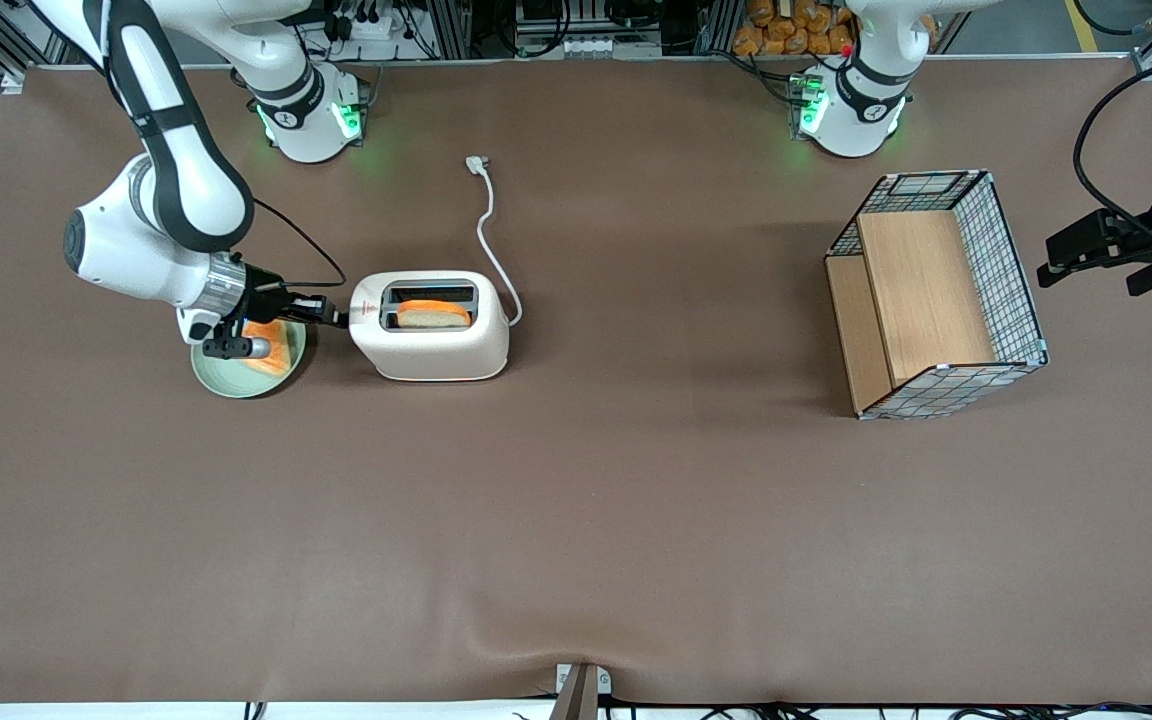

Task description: Press toaster button with right arm

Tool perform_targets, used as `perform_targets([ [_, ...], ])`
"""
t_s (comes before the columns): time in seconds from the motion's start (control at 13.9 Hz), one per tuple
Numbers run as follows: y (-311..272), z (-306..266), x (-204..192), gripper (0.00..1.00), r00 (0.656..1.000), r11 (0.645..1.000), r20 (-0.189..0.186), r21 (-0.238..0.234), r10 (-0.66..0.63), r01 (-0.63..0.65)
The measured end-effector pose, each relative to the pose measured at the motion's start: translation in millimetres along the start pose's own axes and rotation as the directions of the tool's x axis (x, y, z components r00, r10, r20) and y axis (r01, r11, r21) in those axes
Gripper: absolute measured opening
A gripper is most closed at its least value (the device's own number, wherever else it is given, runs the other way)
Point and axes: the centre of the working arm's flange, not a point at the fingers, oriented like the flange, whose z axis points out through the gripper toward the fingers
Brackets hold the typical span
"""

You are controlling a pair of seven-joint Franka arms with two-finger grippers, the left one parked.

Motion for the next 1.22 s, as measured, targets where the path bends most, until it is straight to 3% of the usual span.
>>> perform_targets([
  [0.57,25,20,4,0.01,1.000,0.998,0.011,0.063,-0.007,0.006],
  [0.93,42,28,6,0.01,1.000,0.992,0.010,0.127,-0.017,0.016],
  [1.22,42,27,7,0.01,1.000,0.990,0.015,0.138,-0.021,0.019],
])
